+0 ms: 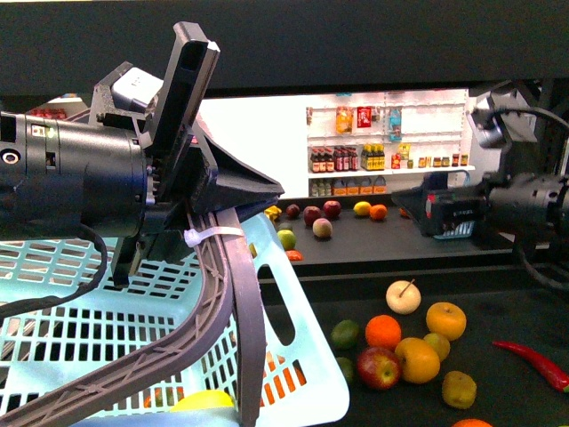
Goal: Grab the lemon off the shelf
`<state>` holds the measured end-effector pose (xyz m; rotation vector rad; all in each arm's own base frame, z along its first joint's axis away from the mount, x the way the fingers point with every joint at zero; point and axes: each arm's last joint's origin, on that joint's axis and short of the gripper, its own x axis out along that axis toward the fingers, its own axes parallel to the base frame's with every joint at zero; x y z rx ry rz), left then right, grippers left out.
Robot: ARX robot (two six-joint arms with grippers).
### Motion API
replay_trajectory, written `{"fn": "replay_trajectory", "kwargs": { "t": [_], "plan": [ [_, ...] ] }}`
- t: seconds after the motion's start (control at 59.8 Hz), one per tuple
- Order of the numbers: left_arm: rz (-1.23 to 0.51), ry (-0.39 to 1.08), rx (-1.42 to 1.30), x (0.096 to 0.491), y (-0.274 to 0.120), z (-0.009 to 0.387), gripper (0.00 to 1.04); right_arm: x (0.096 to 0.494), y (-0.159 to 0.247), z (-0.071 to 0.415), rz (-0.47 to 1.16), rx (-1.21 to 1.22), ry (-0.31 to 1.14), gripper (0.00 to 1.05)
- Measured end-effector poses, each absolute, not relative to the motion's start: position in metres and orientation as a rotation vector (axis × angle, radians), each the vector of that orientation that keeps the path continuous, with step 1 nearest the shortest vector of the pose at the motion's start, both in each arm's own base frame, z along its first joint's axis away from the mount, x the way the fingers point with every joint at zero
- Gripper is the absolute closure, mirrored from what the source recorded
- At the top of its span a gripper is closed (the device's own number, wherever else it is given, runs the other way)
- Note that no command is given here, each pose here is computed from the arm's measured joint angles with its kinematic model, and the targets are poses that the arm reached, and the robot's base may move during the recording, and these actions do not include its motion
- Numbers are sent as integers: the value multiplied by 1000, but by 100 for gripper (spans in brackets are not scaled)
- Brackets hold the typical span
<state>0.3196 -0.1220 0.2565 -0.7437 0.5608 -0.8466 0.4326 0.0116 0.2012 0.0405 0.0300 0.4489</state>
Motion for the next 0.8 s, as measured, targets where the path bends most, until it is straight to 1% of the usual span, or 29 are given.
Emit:
{"fn": "replay_trajectory", "kwargs": {
  "t": [0.084, 0.251, 0.385, 0.452, 0.619, 0.719, 0.803],
  "plan": [
    [-847, 562, -744, 320, -122, 256, 98, 439, -4, 165, 417, 51, 113, 7],
    [-847, 561, -744, 320, -122, 256, 98, 441, -14, 100, 402, 42, 255, 7],
    [-846, 561, -744, 320, -122, 256, 98, 439, -11, 50, 452, 22, 369, 7],
    [-847, 561, -743, 320, -122, 256, 98, 437, -8, 34, 491, 3, 403, 7],
    [-847, 562, -744, 320, -122, 256, 98, 430, 15, -2, 614, -43, 483, 7],
    [-847, 562, -744, 320, -122, 256, 98, 423, 45, -19, 732, -107, 506, 7],
    [-847, 561, -744, 320, -122, 256, 98, 420, 64, -27, 798, -149, 515, 7]
  ]
}}
